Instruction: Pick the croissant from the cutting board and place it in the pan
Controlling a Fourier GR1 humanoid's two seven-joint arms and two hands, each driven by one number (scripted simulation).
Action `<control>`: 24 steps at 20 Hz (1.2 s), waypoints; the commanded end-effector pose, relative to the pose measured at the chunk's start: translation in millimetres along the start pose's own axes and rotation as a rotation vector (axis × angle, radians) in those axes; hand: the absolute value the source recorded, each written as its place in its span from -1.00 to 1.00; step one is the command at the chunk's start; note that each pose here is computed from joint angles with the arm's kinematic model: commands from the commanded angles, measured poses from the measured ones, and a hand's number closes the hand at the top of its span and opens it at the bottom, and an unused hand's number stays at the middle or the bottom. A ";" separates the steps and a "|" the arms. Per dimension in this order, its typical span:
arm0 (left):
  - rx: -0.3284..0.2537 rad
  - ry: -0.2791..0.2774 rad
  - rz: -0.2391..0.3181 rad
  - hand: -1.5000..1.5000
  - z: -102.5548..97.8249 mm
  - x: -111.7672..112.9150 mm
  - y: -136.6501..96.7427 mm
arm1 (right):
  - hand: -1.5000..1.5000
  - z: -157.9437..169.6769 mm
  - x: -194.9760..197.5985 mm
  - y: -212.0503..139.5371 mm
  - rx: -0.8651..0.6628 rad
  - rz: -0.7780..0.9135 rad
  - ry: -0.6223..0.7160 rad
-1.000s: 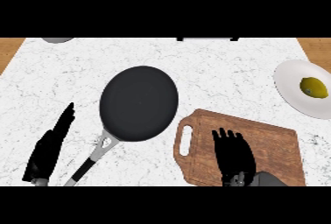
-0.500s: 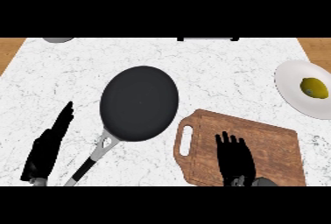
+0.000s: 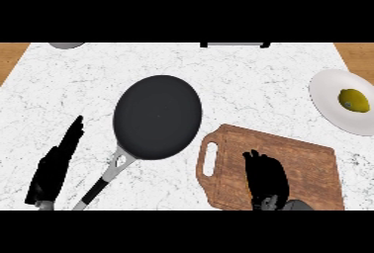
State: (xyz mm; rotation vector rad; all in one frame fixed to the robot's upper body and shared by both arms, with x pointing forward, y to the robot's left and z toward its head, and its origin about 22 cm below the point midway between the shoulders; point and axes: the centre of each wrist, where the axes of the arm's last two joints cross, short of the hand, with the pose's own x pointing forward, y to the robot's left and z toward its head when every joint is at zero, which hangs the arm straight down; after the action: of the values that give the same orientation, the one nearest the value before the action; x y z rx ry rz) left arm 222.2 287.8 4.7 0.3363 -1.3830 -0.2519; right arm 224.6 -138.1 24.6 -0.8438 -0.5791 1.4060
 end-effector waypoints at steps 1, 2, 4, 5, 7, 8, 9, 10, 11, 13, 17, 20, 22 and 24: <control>0.000 0.008 0.001 0.00 11.0 -8.4 4.7 | 1.00 -10.4 1.6 5.7 0.087 -0.042 0.066; 0.002 -0.009 0.012 0.00 9.5 -6.7 -9.5 | 1.00 -24.7 -13.2 22.1 0.065 -0.060 0.067; 0.001 0.020 -0.004 0.00 4.9 -1.7 0.6 | 1.00 -0.5 1.9 23.4 0.068 -0.240 0.148; 0.026 0.017 -0.011 0.00 2.3 -6.9 6.4 | 1.00 4.8 -2.6 27.1 0.072 -0.315 0.196; 0.007 0.027 -0.009 0.00 11.5 -9.9 -2.0 | 1.00 5.6 -6.8 11.1 0.069 -0.494 0.267; 0.004 0.020 0.000 0.00 15.0 -8.3 4.5 | 1.00 12.7 -3.2 20.1 0.096 -0.571 0.301; 0.007 0.031 -0.004 0.00 10.8 -8.2 2.9 | 1.00 15.6 -2.7 22.9 0.069 -0.583 0.308; 0.018 0.004 -0.003 0.00 4.4 1.6 8.0 | 1.00 19.9 1.7 15.5 0.063 -0.590 0.323; 0.011 0.017 0.003 0.00 7.7 -2.4 12.2 | 1.00 34.9 9.2 26.4 0.027 -0.617 0.327; 0.016 0.006 -0.015 0.00 -0.8 0.5 18.0 | 1.00 34.1 -1.7 15.0 -0.111 -0.582 0.373; 0.010 0.007 0.001 0.00 11.1 1.1 -1.3 | 1.00 59.0 5.8 -6.0 -0.415 -0.577 0.362; 0.001 0.017 -0.009 0.00 2.5 1.6 9.4 | 1.00 76.3 0.5 -35.6 -0.700 -0.479 0.291; -0.001 0.000 -0.018 0.00 1.8 11.9 9.6 | 1.00 94.7 9.9 -49.7 -0.842 -0.478 0.216; -0.011 0.008 0.000 0.00 6.7 2.8 -8.7 | 1.00 94.3 31.6 -55.0 -0.902 -0.445 0.178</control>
State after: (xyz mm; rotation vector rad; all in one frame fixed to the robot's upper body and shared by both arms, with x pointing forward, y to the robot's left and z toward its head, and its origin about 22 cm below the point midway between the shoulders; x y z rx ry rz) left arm 218.1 286.6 8.3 0.3433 -1.3739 -0.2556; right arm 189.7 -113.6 97.5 -1.2949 -1.0913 0.7122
